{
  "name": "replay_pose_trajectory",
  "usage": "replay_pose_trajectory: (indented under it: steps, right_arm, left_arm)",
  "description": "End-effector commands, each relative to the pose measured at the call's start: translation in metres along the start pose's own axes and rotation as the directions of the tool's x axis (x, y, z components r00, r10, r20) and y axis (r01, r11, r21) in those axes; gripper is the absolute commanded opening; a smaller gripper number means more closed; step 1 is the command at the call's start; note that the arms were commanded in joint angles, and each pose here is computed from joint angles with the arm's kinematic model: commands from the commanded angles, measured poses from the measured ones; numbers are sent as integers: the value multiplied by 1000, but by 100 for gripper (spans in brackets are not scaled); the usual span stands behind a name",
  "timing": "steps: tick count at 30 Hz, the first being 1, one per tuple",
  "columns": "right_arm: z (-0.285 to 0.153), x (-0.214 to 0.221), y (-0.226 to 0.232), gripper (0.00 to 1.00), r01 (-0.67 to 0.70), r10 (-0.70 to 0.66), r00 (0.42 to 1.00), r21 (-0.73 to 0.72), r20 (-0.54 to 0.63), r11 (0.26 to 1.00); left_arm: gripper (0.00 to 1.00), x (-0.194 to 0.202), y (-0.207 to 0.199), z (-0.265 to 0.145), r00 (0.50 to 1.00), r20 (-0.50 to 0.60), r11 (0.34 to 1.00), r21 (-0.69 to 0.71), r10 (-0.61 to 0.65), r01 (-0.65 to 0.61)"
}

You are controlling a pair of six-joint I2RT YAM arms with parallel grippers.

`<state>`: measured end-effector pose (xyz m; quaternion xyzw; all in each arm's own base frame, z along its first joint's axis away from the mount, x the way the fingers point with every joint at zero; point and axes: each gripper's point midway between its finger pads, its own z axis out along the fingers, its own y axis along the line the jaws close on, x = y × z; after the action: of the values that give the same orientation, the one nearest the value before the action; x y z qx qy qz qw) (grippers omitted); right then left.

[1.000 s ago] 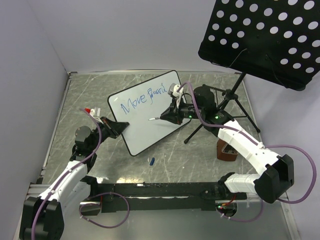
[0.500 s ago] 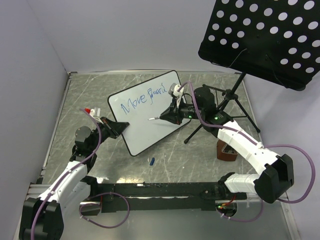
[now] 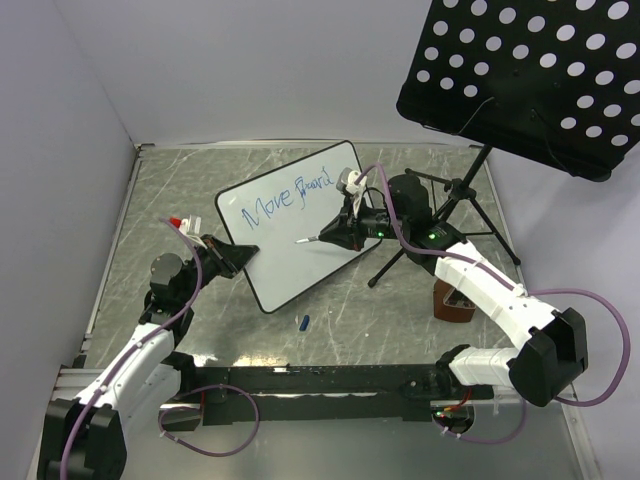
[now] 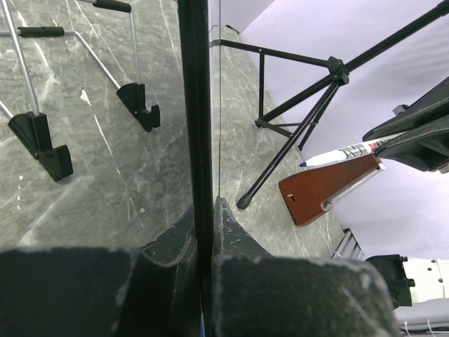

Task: Write a sentence on the whiteboard

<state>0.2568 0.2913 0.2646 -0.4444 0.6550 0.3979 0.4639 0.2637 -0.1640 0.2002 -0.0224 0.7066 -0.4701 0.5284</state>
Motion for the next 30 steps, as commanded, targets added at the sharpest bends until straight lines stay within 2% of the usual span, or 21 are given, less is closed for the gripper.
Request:
replay_pose_trajectory:
  steps: [1,15,30]
  right_arm:
    - [-1,-15,-2,0,38,-38,999,-7,36,999]
    - [2,-10,-9,0,33,-34,999,17,37,999]
    - [33,-7,-18,0,26,-33,999,145,44,989]
  left_arm:
    - [1,-20,-26,0,996,63,994,87,67,-73]
    - [1,-18,-23,1,996,58,995,79,61,-65]
    - [1,-14,-26,0,998,47,995,90,48,-52]
